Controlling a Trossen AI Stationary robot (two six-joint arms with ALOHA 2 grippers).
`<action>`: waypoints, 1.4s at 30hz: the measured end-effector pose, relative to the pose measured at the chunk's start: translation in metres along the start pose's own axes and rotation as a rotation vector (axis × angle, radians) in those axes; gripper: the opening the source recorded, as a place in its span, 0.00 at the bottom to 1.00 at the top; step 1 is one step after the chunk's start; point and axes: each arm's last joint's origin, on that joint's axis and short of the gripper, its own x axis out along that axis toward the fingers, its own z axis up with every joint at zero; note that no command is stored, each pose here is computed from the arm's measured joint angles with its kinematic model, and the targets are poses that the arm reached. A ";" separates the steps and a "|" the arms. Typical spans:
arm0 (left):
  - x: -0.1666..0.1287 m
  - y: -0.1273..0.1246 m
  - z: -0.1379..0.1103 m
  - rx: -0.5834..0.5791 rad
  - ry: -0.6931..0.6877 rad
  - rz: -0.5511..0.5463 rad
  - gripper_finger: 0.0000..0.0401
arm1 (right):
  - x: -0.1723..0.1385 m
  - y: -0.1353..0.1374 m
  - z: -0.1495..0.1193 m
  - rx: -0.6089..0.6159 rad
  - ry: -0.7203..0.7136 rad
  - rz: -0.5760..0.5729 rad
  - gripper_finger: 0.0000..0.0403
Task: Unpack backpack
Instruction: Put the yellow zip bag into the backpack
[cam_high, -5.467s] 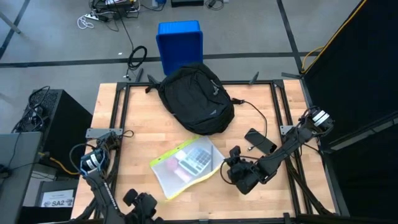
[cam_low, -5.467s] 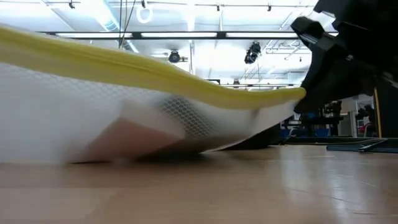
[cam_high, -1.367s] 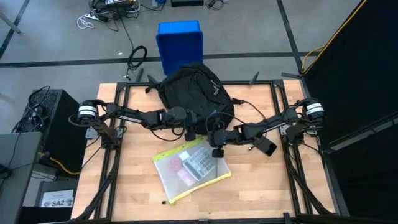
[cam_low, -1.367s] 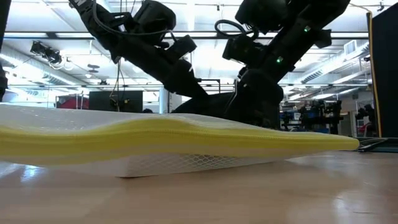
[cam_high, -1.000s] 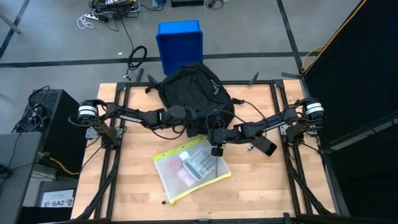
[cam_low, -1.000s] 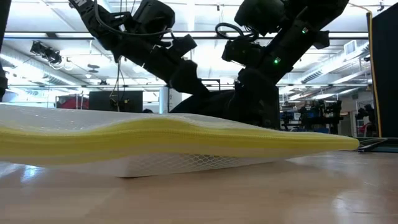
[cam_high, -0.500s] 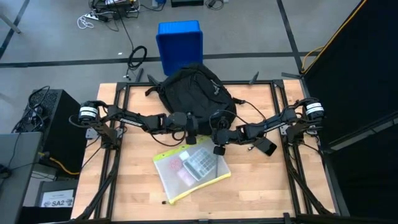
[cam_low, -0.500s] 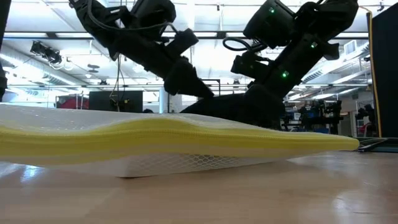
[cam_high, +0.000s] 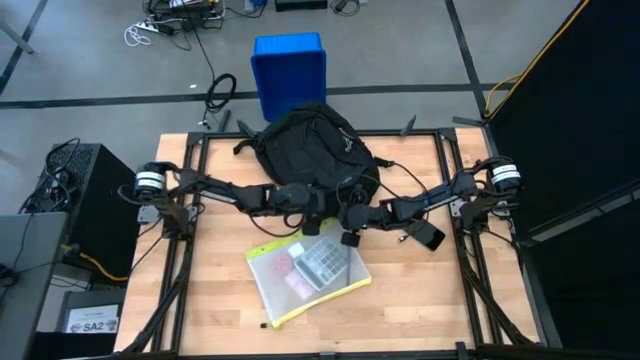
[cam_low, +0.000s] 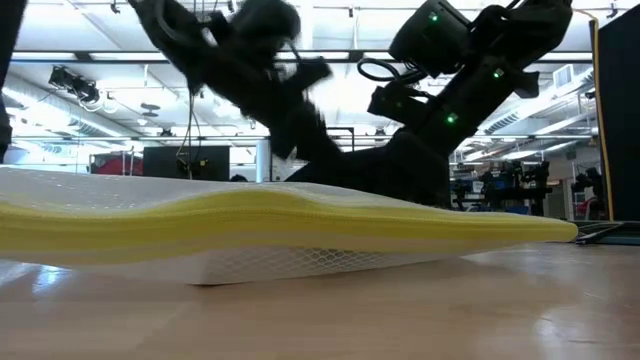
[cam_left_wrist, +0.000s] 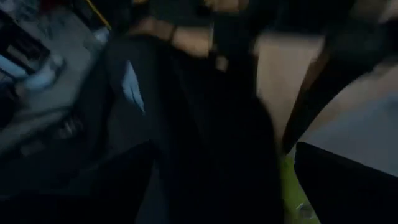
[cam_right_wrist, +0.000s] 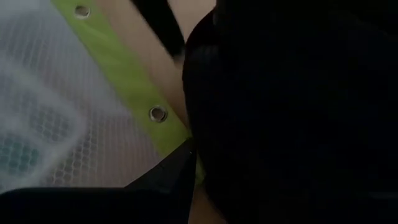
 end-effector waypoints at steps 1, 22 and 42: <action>0.007 0.000 -0.006 0.001 0.032 -0.005 0.88 | 0.000 -0.001 0.001 0.005 -0.005 -0.002 0.28; 0.029 0.025 -0.018 0.138 0.095 0.038 0.12 | 0.006 -0.014 0.002 0.037 -0.003 -0.034 0.27; -0.009 -0.003 0.014 -0.103 0.080 0.273 0.00 | -0.020 0.038 -0.008 0.168 0.002 0.070 0.27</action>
